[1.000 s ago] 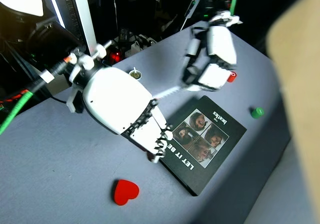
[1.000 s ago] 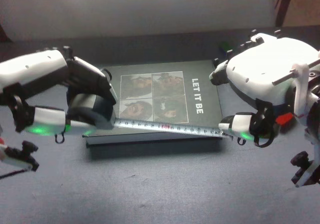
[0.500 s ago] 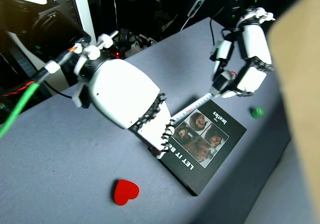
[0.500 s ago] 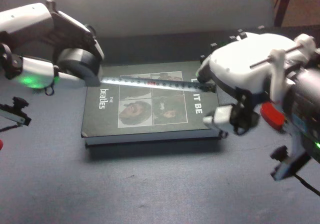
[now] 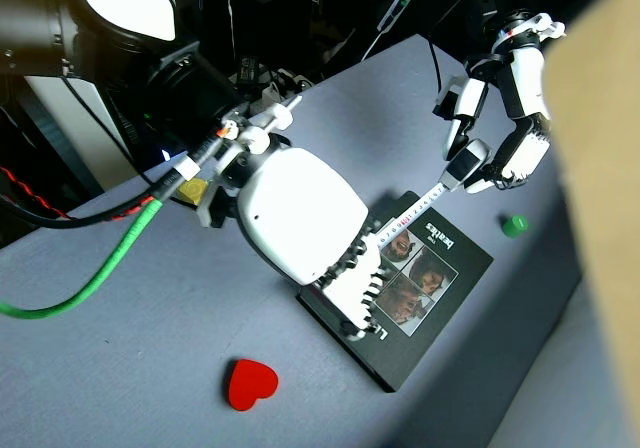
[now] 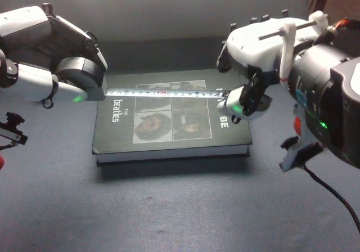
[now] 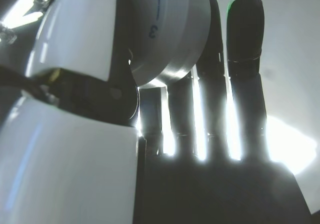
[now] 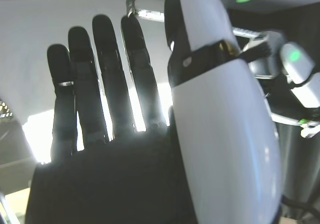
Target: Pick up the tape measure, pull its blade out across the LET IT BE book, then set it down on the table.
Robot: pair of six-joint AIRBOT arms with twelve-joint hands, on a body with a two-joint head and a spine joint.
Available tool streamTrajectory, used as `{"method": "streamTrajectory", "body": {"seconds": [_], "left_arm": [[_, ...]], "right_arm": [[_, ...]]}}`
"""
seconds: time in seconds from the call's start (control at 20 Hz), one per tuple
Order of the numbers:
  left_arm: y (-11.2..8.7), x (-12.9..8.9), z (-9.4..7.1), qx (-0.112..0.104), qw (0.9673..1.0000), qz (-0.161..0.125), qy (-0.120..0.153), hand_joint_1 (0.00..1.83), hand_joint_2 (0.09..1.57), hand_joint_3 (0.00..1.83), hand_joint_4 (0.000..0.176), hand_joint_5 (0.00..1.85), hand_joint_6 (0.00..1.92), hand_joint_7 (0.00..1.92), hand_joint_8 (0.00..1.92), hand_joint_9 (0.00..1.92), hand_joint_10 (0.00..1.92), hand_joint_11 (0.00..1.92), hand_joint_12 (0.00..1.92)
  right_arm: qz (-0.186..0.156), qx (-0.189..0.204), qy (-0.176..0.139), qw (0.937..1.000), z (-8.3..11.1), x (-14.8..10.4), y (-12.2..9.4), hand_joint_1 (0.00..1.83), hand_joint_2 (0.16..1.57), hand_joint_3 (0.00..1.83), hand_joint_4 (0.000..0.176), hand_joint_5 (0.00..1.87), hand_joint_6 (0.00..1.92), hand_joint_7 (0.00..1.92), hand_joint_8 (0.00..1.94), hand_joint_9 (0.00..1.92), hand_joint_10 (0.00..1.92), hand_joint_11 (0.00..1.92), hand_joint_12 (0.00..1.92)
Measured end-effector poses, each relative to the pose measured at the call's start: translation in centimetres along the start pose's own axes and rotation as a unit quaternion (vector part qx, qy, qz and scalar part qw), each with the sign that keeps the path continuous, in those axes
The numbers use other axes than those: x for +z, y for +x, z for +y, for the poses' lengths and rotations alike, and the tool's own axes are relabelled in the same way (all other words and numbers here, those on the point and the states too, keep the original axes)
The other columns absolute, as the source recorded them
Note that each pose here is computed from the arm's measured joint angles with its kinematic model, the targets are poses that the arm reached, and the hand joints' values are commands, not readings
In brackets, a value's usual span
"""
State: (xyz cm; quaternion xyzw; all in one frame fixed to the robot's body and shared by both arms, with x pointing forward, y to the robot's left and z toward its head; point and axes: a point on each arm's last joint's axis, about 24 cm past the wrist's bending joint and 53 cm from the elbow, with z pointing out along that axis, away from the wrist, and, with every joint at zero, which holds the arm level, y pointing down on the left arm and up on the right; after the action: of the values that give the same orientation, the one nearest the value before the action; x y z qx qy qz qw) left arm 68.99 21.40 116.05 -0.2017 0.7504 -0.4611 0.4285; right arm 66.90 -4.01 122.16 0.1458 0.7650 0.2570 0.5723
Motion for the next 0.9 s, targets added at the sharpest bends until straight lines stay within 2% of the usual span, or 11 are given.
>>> {"method": "streamTrajectory", "body": {"seconds": [0.15,0.4,0.5,0.9], "left_arm": [[-0.1,0.0,0.2,-0.008,0.9999,-0.003,-0.005,1.39,1.08,0.0,0.0,1.0,0.74,1.1,0.83,0.93,1.24,0.81,1.27],[-0.3,0.0,0.5,-0.026,0.9995,-0.008,-0.014,1.38,1.09,0.0,0.0,0.97,0.76,1.09,0.85,0.92,1.27,0.8,1.26],[-0.2,0.0,0.5,-0.031,0.9994,-0.008,-0.015,1.38,1.09,0.0,0.0,0.97,0.76,1.09,0.86,0.92,1.27,0.8,1.26],[-0.2,0.0,0.7,-0.034,0.9992,-0.009,-0.02,1.39,1.08,0.0,0.0,1.03,0.69,1.11,0.81,0.93,1.25,0.82,1.26]], "right_arm": [[0.004,0.005,-0.004,1.0,0.5,0.4,0.3,0.91,1.07,0.0,0.0,0.64,0.01,0.66,0.01,0.57,0.02,0.17,1.0],[0.02,-0.009,-0.026,0.9994,2.0,0.5,1.4,0.91,1.06,0.0,0.0,0.65,0.01,0.66,0.01,0.57,0.01,0.17,1.0],[0.018,-0.008,-0.024,0.9995,2.1,1.0,1.4,0.91,1.06,0.0,0.0,0.65,0.01,0.67,0.01,0.57,0.01,0.16,1.0],[0.012,-0.001,-0.023,0.9997,2.3,1.6,1.0,0.91,1.06,0.0,0.0,0.64,0.01,0.67,0.01,0.58,0.01,0.16,0.99]]}}
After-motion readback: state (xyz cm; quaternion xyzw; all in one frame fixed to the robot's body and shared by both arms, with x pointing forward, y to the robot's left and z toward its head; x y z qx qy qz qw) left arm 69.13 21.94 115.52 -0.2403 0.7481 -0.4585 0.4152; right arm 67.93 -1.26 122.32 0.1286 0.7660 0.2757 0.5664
